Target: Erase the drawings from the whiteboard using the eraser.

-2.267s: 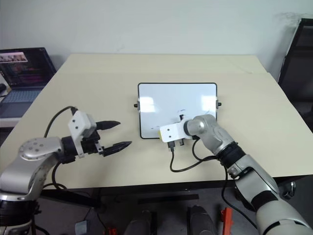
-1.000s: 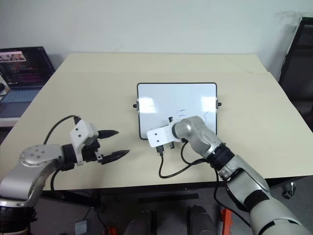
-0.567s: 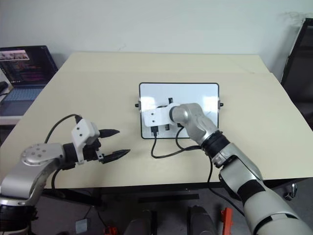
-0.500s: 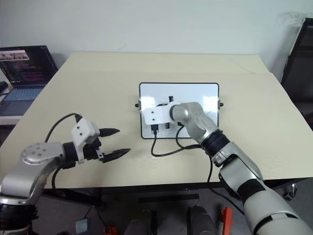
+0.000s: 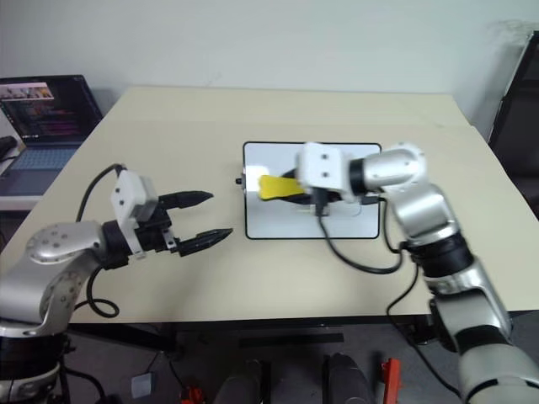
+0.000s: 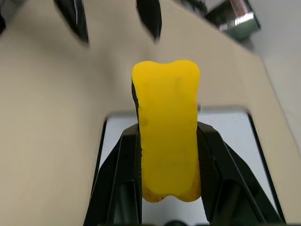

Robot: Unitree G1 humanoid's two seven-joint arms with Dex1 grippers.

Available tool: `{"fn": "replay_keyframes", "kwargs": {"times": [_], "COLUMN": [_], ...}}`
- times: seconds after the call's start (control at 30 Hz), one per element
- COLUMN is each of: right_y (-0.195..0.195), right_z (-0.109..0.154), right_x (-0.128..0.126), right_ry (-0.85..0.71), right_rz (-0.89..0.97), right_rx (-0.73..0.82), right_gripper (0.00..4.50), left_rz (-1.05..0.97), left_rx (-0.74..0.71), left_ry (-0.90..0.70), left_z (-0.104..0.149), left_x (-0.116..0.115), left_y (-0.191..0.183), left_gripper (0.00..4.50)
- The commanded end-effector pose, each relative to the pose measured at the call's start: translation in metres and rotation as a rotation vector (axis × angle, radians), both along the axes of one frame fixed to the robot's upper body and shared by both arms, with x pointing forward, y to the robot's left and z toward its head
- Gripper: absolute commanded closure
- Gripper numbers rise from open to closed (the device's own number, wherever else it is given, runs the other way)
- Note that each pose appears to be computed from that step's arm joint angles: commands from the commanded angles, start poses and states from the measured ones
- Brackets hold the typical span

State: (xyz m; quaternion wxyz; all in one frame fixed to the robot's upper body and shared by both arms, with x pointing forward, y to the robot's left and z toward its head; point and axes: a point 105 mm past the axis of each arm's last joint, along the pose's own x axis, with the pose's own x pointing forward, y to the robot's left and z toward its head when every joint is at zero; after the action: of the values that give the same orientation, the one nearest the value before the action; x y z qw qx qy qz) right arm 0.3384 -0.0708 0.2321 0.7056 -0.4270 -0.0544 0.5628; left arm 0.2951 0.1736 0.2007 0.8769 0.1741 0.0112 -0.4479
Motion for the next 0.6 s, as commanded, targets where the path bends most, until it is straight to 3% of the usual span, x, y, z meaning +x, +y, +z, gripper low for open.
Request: {"fn": "replay_keyframes", "kwargs": {"times": [0.03, 0.23, 0.37, 0.6], "right_y": [-0.044, -0.111, -0.137, -0.162], "right_z": [0.004, -0.013, -0.008, -0.006], "right_x": [0.012, 0.025, 0.025, 0.023], "right_ry": [-0.023, -0.063, -0.079, -0.077], "right_rz": [-0.144, -0.345, -0.404, -0.450], "right_rx": [-0.025, -0.226, -0.274, -0.313], "right_gripper": [3.36, 3.36, 3.36, 3.36], "left_rz": [-0.036, -0.024, -0.013, -0.005], "left_rx": [0.045, 0.099, 0.160, 0.169], "left_ry": [-0.065, -0.039, -0.011, -0.021], "left_z": [0.017, 0.009, -0.002, 0.002], "left_x": [-0.005, -0.001, 0.001, 0.000], "left_y": [-0.007, -0.004, 0.002, 0.005], "left_gripper": [0.00, 0.00, 0.00, 0.00]}}
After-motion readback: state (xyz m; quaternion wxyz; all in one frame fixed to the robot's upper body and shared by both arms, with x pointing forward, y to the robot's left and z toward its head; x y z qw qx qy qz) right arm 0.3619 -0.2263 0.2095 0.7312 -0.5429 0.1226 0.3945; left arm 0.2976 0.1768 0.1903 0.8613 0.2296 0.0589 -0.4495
